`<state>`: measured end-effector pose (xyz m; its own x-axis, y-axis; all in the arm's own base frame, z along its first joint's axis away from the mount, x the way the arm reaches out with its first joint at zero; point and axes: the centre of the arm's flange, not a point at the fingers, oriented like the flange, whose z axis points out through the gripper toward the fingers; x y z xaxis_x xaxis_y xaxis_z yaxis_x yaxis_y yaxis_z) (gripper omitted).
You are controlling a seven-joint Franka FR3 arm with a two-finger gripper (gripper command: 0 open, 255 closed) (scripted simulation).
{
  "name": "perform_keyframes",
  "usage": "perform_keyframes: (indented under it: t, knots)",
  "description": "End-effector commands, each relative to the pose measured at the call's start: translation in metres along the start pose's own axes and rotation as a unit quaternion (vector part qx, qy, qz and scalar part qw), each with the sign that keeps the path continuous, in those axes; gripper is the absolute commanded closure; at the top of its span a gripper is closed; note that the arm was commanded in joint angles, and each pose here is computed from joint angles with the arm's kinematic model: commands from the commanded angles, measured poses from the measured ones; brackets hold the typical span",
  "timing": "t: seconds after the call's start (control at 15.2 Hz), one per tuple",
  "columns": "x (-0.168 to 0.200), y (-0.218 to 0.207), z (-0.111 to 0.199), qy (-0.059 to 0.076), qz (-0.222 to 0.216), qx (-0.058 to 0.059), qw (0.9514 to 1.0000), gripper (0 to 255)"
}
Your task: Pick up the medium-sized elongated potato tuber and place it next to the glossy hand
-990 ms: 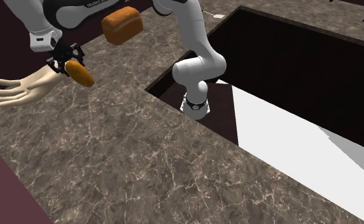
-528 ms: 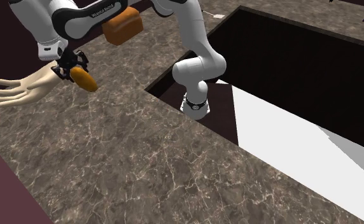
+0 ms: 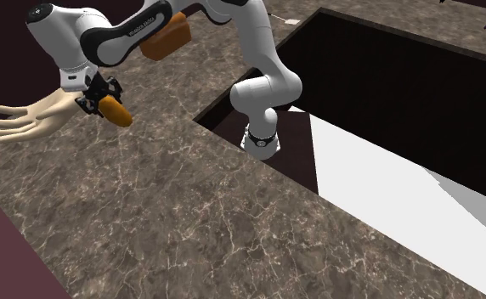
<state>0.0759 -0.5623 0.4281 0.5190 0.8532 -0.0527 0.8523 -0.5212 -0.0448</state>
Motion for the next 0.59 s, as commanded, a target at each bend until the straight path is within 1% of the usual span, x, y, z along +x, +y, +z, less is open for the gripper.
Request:
perform_keyframes:
  t: [0.0,0.13,0.53]
  knots:
    - [0.0018,0.0009,0.0156,0.004,-0.002,0.004,1.0000,255]
    - [0.0022,0.0013,0.0240,0.004,-0.002,0.004,1.0000,255]
    - [0.0022,0.0013,0.0240,0.004,-0.002,0.004,1.0000,255]
